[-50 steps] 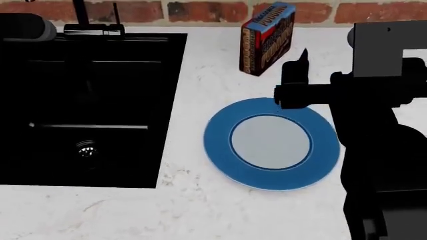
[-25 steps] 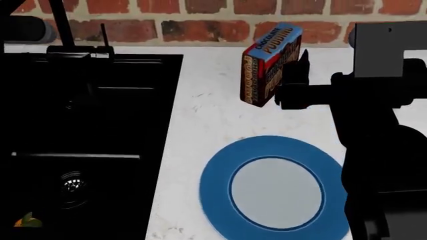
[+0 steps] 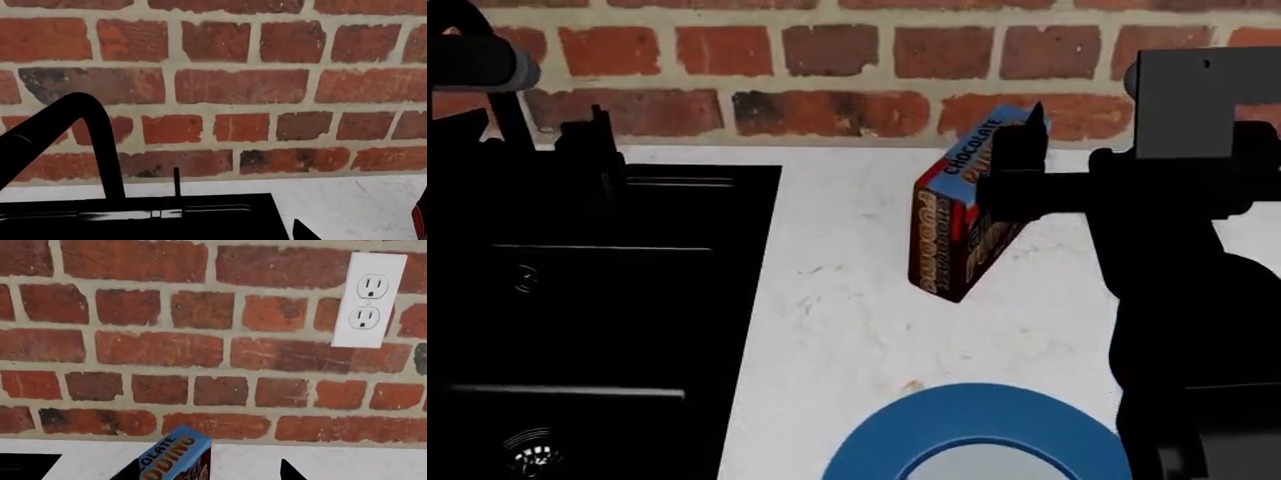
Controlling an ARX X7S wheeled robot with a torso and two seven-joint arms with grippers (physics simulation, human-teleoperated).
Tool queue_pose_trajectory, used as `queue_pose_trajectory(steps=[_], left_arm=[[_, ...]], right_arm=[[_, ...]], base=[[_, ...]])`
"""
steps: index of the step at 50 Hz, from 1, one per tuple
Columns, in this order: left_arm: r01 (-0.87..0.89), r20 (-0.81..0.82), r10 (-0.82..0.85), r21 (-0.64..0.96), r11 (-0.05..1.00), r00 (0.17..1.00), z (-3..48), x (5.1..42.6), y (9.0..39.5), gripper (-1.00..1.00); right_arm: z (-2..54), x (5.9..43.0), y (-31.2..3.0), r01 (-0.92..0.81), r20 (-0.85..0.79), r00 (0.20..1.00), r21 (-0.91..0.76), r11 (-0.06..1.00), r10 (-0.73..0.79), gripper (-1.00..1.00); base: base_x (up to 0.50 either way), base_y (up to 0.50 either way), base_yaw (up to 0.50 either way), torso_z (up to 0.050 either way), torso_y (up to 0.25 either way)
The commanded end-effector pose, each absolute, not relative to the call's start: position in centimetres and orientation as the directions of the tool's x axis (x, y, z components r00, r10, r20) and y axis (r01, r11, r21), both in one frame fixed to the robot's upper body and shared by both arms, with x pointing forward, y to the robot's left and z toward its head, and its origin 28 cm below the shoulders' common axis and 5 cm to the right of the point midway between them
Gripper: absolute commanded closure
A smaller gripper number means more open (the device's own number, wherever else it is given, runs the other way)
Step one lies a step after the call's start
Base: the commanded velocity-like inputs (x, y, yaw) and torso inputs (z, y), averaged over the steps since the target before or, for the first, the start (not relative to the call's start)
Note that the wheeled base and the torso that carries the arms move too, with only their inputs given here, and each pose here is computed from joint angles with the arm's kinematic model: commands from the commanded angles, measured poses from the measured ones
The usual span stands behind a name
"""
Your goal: Pick the tangerine from the sink and place it on the plate located on the counter
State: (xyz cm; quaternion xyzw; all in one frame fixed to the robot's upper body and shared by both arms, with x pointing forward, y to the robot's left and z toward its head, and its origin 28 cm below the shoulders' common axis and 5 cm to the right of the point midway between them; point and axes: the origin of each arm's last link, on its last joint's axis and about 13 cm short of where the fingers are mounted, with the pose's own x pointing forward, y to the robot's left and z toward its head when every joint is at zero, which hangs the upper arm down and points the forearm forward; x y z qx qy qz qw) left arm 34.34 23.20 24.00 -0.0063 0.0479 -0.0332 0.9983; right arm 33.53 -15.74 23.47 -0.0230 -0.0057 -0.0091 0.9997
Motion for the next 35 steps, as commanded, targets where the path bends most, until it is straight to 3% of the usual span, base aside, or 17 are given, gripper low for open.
queue_pose_trajectory(steps=[1,18,35], left_arm=[[0.071,-0.099,-0.072,-0.016,0.997,0.992,23.89,34.32,23.22,-1.0],[0.072,-0.123,-0.073,-0.019,0.997,0.99,23.4,34.3,23.42,-1.0],[0.065,-0.132,-0.067,-0.015,0.998,0.989,23.56,34.15,23.33,-1.0]], right_arm=[[23.39,33.41,-15.81,0.024,0.009,1.0,-0.039,0.999,-0.024,-1.0],[23.24,33.35,-15.8,0.019,0.002,1.0,-0.035,0.999,-0.019,-1.0],[23.16,33.32,-15.88,0.018,-0.001,1.0,-0.034,0.999,-0.019,-1.0]], base=[[0.0,0.0,0.0,0.0,0.0],[0.0,0.0,0.0,0.0,0.0],[0.0,0.0,0.0,0.0,-0.181]])
